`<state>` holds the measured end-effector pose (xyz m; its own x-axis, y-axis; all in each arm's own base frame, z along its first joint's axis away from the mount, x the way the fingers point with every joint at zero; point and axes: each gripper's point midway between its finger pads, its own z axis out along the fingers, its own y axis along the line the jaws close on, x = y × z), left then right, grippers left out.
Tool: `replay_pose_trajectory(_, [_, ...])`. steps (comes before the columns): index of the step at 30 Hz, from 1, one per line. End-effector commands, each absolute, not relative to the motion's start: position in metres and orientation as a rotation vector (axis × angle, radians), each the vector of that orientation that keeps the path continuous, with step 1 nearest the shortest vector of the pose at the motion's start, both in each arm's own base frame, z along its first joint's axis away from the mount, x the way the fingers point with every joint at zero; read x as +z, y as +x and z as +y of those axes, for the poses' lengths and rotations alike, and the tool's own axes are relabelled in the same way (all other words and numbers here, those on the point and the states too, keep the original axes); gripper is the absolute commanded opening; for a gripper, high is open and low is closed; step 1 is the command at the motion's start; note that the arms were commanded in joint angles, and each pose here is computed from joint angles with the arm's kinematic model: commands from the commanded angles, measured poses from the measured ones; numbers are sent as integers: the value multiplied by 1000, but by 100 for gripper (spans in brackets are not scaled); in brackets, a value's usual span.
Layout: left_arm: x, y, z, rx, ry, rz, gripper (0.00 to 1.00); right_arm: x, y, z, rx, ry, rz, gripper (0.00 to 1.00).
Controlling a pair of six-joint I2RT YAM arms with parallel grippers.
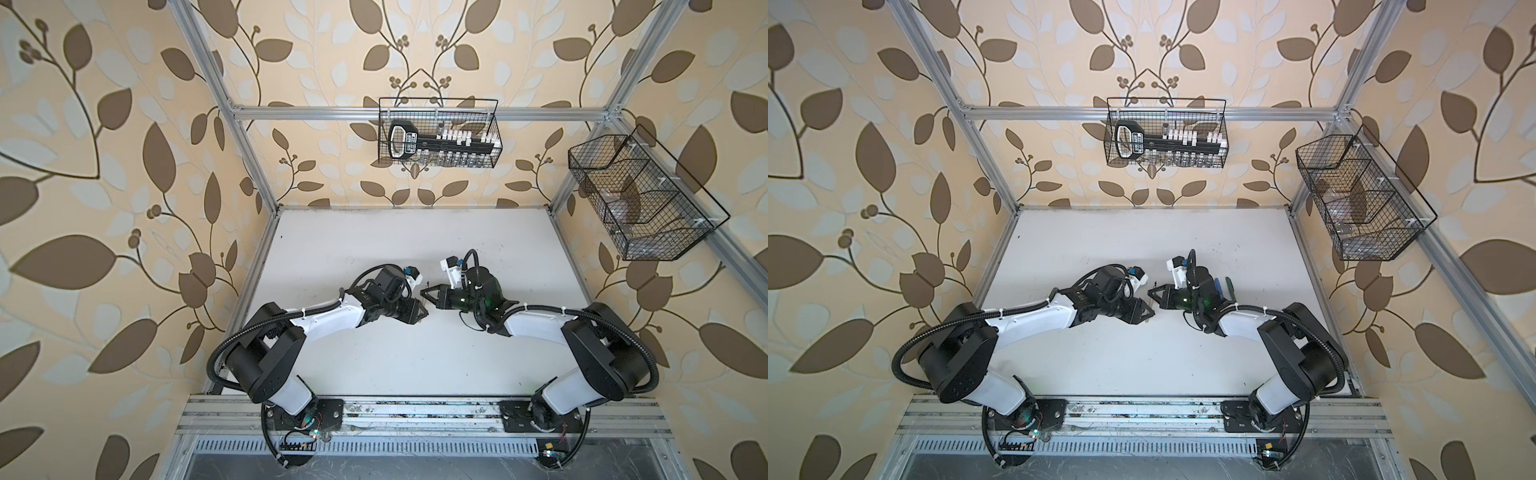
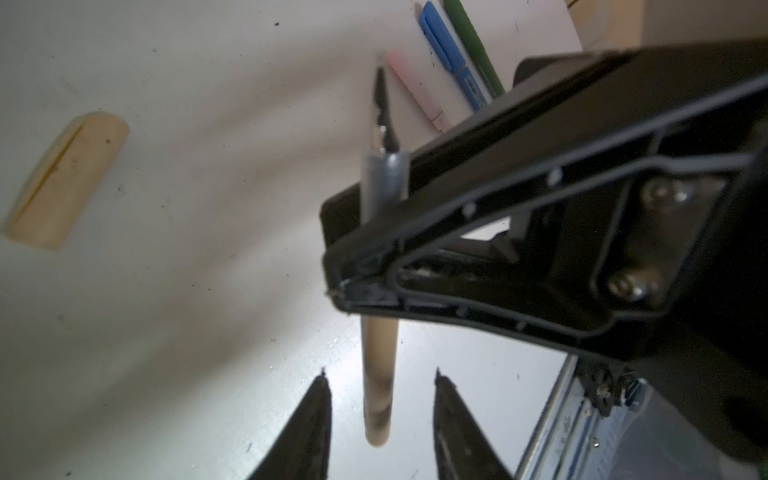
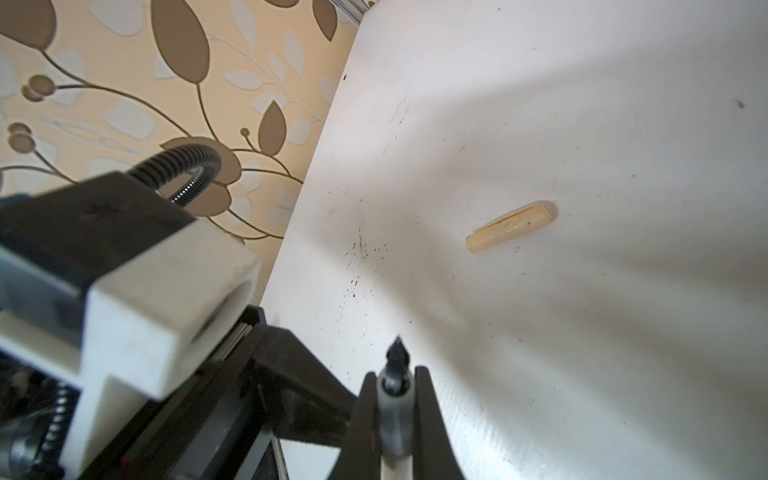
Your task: Insert the pens into the pen caps
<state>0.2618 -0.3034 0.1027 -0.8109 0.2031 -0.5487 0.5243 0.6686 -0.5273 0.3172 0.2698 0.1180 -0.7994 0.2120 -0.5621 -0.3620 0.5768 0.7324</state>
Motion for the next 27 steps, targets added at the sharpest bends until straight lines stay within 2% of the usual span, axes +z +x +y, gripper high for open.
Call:
replay_pose_trajectory(1, [142, 271, -301, -1045, 492, 2272, 60, 136, 311, 256, 1204, -132, 2116, 0])
replay_pose_trajectory(9, [166, 270, -299, -1261, 451, 2143, 72, 164, 290, 223, 1164, -135, 2014, 0])
replay_pose_trajectory(18, [172, 261, -320, -1370, 548, 2117, 71, 198, 286, 233, 1183, -151, 1894, 0])
replay_pose_trajectory(27, [183, 252, -326, -1415, 599, 2092, 67, 200, 289, 251, 1263, -151, 1864, 0])
